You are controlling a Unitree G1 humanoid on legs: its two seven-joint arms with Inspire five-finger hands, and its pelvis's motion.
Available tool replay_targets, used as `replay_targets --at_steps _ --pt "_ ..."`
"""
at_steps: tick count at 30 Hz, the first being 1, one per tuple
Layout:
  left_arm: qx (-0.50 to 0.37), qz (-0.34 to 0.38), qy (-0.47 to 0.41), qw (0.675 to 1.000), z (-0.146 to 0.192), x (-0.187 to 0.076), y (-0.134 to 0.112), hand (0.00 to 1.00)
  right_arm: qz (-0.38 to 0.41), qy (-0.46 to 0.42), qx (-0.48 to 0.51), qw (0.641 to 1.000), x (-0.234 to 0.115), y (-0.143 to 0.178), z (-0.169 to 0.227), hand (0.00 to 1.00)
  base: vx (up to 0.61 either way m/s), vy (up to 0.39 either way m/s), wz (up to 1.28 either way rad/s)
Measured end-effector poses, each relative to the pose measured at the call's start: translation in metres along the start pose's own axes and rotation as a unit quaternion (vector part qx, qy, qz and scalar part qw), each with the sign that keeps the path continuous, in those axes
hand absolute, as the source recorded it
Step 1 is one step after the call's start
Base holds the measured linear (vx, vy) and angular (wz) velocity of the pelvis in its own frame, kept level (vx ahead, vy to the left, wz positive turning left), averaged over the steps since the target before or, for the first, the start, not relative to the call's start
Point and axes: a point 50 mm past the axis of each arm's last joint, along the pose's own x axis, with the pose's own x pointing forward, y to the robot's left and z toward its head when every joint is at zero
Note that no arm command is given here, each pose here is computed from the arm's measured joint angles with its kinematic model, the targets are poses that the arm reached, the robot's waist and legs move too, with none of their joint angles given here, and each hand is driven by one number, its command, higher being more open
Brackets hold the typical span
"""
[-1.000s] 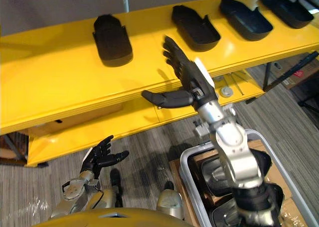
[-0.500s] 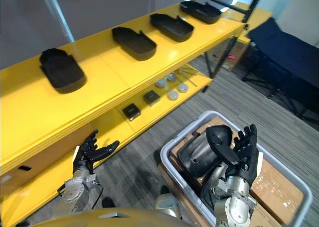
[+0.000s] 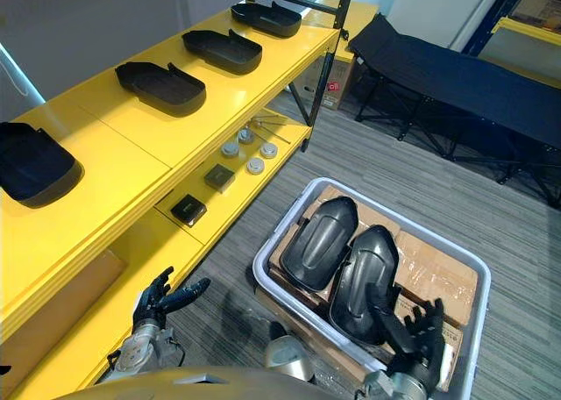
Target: Walk over and take three plastic housings, then place them on the shelf
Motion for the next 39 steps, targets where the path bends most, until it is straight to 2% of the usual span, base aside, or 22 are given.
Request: replay_targets --at_steps 4,9,12,16,19,23,26,29,32,34,39 --pt "-0.041 0.025 0.021 0.999 -0.009 -0.007 0.011 1.00 0.062 -0.035 0.011 0.997 0.025 0.024 0.015 1.00 0.05 0.026 -0.67" --pt "-0.037 0.026 0.018 0.999 -0.008 -0.006 0.014 1.00 0.095 -0.055 0.050 0.993 0.041 0.046 0.028 1.00 -0.06 0.114 -0.32" --pt "-0.038 0.019 0.009 0.999 -0.004 -0.005 0.012 1.00 0.100 -0.037 0.065 0.992 0.037 0.048 0.021 1.00 0.02 0.045 -0.05" --pt "-0.047 -0.035 -0.035 0.998 0.021 0.002 -0.015 1.00 0.087 -0.021 0.062 0.994 0.033 0.048 0.014 1.00 0.02 0.045 0.00" --pt "-0.059 -0.064 -0.065 0.994 0.036 0.003 -0.024 1.00 0.081 -0.005 0.062 0.995 0.026 0.052 0.004 1.00 -0.09 0.113 -0.36" --pt "-0.075 -0.045 -0.087 0.992 0.048 0.005 -0.024 1.00 0.126 0.010 0.079 0.989 0.014 0.071 -0.003 1.00 -0.18 0.050 -1.10" --pt "-0.075 -0.033 -0.096 0.992 0.055 0.008 -0.025 1.00 0.141 0.006 0.072 0.987 0.013 0.074 -0.003 1.00 -0.14 -0.024 -0.63" --pt "-0.073 -0.023 -0.094 0.993 0.055 0.009 -0.019 1.00 0.165 -0.013 0.073 0.983 0.022 0.091 0.003 1.00 -0.11 -0.102 -0.58" --pt "-0.071 -0.027 -0.068 0.995 0.038 0.011 -0.013 1.00 0.179 -0.018 0.066 0.982 0.027 0.106 0.004 1.00 -0.17 -0.217 -1.07" --pt "-0.067 -0.017 -0.049 0.996 0.029 0.013 -0.008 1.00 0.173 0.000 0.042 0.984 0.026 0.096 -0.003 1.00 -0.17 -0.354 -0.46" --pt "-0.111 -0.044 -0.013 0.993 0.008 0.003 -0.017 1.00 0.172 -0.015 -0.004 0.985 0.035 0.057 0.008 1.00 -0.14 -0.147 -0.31"
